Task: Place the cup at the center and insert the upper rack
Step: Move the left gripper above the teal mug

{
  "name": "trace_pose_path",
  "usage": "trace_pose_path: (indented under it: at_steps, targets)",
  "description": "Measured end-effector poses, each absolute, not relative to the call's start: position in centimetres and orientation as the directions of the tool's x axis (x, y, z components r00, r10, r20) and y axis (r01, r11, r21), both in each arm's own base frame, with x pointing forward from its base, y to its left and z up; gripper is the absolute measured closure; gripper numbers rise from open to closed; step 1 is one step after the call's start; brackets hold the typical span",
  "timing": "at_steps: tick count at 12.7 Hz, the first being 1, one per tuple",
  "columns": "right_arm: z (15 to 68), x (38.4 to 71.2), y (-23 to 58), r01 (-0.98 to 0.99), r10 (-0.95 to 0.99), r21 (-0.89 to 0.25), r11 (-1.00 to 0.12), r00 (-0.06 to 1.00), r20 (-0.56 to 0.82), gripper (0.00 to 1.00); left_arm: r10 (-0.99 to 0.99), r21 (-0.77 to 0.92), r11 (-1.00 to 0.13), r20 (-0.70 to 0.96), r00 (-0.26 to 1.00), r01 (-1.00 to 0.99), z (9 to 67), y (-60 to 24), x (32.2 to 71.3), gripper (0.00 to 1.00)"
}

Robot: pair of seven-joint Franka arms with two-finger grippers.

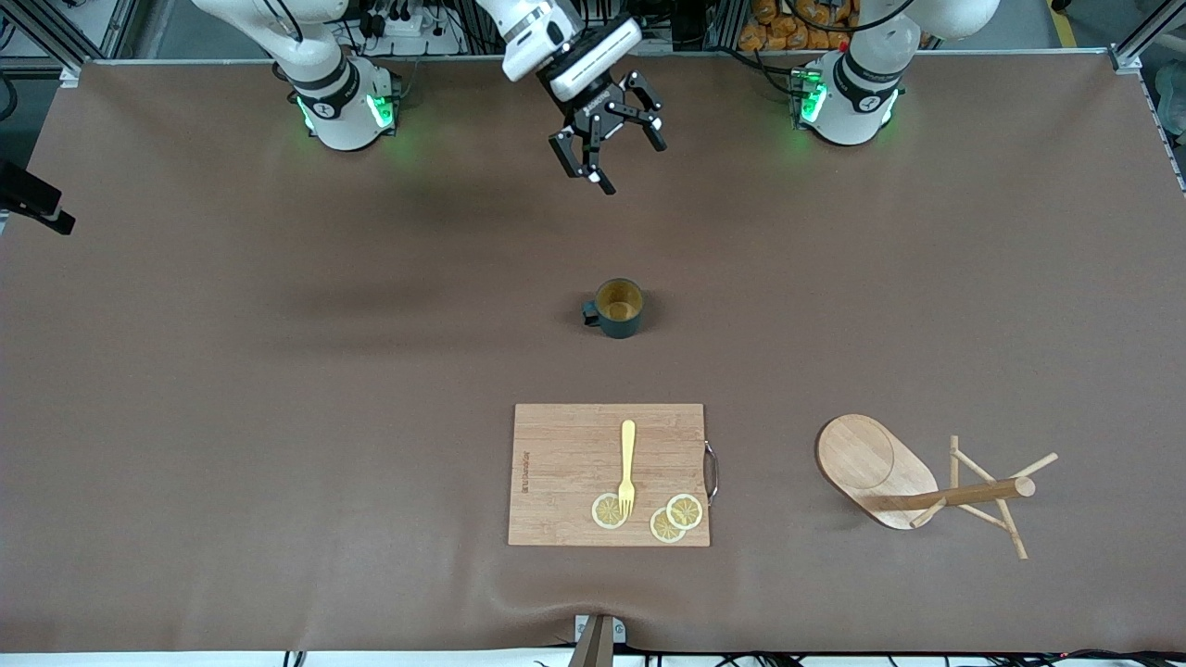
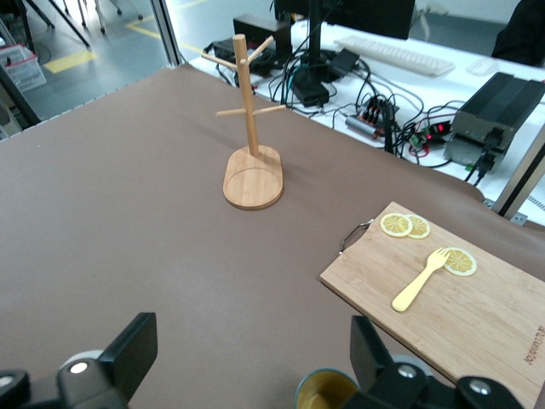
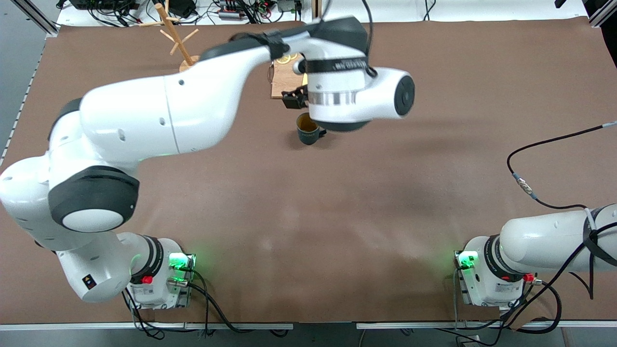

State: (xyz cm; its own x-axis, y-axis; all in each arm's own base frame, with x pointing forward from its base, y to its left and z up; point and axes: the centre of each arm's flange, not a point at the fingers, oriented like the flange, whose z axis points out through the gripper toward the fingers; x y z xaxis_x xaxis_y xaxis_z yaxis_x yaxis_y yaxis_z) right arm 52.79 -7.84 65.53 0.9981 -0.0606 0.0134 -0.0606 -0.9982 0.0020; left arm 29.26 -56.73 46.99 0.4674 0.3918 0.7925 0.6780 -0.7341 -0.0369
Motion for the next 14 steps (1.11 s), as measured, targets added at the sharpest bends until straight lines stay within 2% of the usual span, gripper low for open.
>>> trace_pose_path:
  at_steps: [3, 9, 14]
  targets:
    - [65.7, 52.9, -7.0, -0.046, -0.046, 0.003, -0.999, 0.999, 0.016, 0.00, 0.331, -0.026, -0.760, 0.845, 0.421, 0.649, 43.7, -58.5, 28.4, 0.00]
    - [65.3, 52.8, -6.5, -0.045, -0.044, -0.037, -0.998, 0.999, -0.019, 0.00, 0.251, 0.004, -0.799, 0.911, 0.327, 0.601, 32.8, -62.1, 24.8, 0.00]
    - [63.3, 54.0, -6.2, -0.046, -0.043, -0.069, -0.997, 0.998, -0.054, 0.00, 0.221, 0.028, -0.823, 0.936, 0.275, 0.567, 28.2, -64.1, 25.0, 0.00]
